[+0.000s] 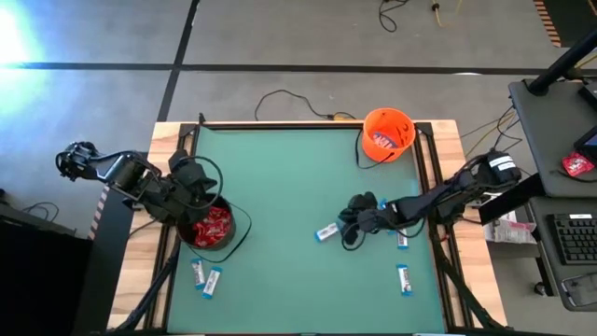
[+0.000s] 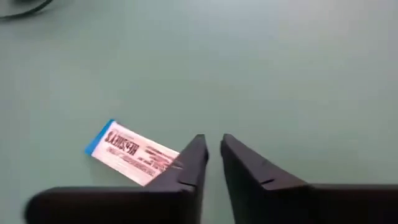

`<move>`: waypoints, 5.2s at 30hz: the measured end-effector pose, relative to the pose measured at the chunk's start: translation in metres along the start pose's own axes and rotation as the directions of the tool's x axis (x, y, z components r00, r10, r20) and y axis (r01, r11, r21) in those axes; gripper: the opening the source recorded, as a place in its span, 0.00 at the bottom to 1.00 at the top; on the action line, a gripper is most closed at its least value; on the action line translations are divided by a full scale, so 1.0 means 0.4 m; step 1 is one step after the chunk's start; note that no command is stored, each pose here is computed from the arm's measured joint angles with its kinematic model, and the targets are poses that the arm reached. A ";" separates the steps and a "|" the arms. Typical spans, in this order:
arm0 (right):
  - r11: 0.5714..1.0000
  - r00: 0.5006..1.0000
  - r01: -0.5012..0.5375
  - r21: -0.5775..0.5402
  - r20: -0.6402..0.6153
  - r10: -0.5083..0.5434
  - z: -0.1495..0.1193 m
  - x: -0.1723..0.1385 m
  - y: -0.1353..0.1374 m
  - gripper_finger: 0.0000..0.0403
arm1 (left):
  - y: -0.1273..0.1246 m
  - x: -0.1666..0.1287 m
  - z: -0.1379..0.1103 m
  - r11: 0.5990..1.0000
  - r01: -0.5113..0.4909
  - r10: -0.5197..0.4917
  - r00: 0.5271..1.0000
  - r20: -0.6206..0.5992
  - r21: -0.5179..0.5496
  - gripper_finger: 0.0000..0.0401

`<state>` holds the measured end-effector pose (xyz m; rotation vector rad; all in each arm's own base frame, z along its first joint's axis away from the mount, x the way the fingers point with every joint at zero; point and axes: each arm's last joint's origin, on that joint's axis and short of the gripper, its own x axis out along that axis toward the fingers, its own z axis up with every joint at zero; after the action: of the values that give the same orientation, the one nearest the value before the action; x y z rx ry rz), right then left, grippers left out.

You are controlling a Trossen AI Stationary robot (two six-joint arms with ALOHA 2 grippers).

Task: Sort candy by brand, put in halloween buckets
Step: Put the white chocolate into the orange bucket

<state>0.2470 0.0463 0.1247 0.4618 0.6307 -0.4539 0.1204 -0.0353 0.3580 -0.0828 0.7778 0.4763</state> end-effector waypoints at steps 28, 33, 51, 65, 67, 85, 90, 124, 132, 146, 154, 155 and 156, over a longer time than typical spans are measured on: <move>0.686 0.896 -0.443 -0.577 -0.262 0.359 -0.059 0.192 0.045 0.48 | -0.258 -0.004 0.000 0.852 0.262 -0.377 0.908 -0.184 -0.453 0.00; 0.666 0.898 -0.440 -0.603 -0.291 0.330 -0.076 0.204 0.035 0.36 | -0.334 -0.029 -0.034 0.821 0.264 -0.419 0.881 -0.221 -0.505 0.00; 0.865 0.942 -0.331 -0.376 -0.184 0.280 0.146 0.026 0.056 0.07 | -0.587 -0.143 -0.185 0.786 0.112 -0.464 0.757 -0.461 -0.607 0.00; 0.944 0.988 -0.045 -0.327 0.127 0.091 0.423 -0.463 -0.023 0.07 | -0.544 0.054 -0.349 0.836 -0.322 -0.006 0.805 -0.594 -0.444 0.11; 0.954 0.987 -0.033 -0.298 0.138 0.078 0.430 -0.513 -0.037 0.07 | -0.530 0.071 -0.368 0.837 -0.355 0.027 0.787 -0.617 -0.416 0.09; 0.990 0.990 0.134 -0.044 0.056 -0.131 0.417 -0.542 -0.076 0.07 | -0.510 0.189 -0.503 0.874 -0.415 0.125 0.694 -0.709 -0.252 0.00; 0.983 0.982 0.183 -0.004 -0.037 -0.183 0.420 -0.491 -0.073 0.07 | -0.553 0.194 -0.501 0.912 -0.359 0.138 0.722 -0.678 -0.198 0.00; 0.828 0.791 0.542 0.144 -0.422 -0.444 0.523 -0.155 -0.424 0.33 | -0.729 0.479 -0.257 0.967 -0.174 0.115 0.950 -0.290 -0.186 0.00; 0.861 0.858 0.484 0.157 -0.278 -0.432 0.524 -0.299 -0.335 0.55 | -0.704 0.563 -0.174 0.985 -0.110 0.075 0.967 -0.243 -0.134 0.00; 0.992 0.994 0.103 0.067 0.032 -0.106 0.372 -0.384 -0.037 0.61 | -0.664 0.492 -0.075 0.999 -0.009 0.001 0.985 -0.174 -0.043 0.00; 0.957 0.947 -0.225 -0.181 0.189 0.258 0.328 -0.342 0.154 0.61 | -0.504 0.325 -0.010 1.000 0.007 -0.007 1.000 -0.031 0.006 0.00; 0.943 0.933 -0.241 -0.229 0.212 0.290 0.324 -0.341 0.176 0.61 | -0.470 0.307 -0.019 1.000 0.006 -0.006 1.000 -0.017 -0.006 0.00; 0.929 0.921 -0.254 -0.270 0.227 0.318 0.317 -0.337 0.197 0.61 | -0.434 0.289 -0.028 1.000 0.018 -0.018 1.000 0.001 -0.024 0.00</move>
<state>0.2493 0.0768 0.3235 0.2535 0.3397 -0.1517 0.2604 -0.1486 0.2524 -0.1119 0.7703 0.4689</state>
